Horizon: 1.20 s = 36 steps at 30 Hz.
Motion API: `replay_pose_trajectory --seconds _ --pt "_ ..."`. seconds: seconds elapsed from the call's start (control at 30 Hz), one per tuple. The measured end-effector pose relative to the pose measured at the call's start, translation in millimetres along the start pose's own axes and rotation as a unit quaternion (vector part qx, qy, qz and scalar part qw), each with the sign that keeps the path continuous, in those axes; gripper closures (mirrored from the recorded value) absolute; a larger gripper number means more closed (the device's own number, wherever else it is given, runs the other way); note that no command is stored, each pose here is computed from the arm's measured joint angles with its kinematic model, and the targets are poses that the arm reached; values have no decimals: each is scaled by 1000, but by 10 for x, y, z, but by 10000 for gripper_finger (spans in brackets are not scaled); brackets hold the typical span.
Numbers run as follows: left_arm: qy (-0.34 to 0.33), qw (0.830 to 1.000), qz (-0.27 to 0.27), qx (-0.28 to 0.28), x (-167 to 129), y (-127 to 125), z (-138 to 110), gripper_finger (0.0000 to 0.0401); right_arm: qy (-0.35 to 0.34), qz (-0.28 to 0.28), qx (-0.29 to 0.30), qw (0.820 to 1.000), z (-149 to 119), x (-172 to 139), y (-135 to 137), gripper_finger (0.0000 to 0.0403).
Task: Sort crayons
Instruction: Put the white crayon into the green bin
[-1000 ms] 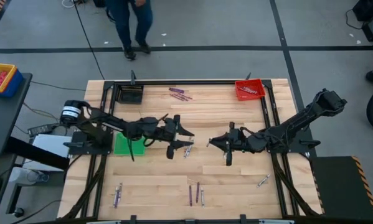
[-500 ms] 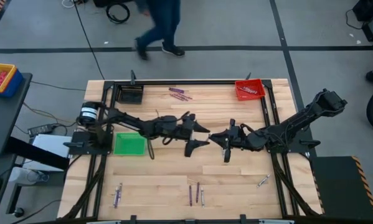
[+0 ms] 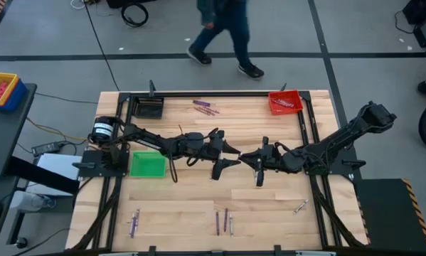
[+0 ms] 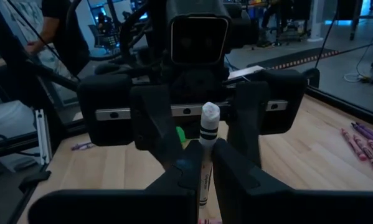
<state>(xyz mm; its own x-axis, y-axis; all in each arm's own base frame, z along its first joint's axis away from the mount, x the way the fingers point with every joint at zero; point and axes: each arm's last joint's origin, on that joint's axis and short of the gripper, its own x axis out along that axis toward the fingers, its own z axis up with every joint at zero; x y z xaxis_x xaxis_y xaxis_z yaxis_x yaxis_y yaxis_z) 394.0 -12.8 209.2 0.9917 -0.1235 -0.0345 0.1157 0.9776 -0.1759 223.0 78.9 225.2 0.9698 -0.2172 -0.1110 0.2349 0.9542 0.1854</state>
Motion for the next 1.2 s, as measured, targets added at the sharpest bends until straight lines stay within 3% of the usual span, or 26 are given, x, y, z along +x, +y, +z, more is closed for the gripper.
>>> replay_pose_trajectory --seconds 0.3,0.63,0.87,1.03,1.2 --pt "-1 1000 1 -4 -1 5 3 368 0 -6 -1 1000 0 4 -9 363" --pt "21 1000 13 -3 -11 19 -21 363 -10 -3 3 1000 52 -30 -14 273" --pt "68 995 79 7 -152 -13 123 362 -36 33 2 999 218 -226 31 211" --pt "111 983 142 34 -369 -322 288 362 -16 66 -17 998 172 -347 134 198" --pt "125 967 219 40 -712 -812 445 362 24 97 -32 994 31 -431 263 204"
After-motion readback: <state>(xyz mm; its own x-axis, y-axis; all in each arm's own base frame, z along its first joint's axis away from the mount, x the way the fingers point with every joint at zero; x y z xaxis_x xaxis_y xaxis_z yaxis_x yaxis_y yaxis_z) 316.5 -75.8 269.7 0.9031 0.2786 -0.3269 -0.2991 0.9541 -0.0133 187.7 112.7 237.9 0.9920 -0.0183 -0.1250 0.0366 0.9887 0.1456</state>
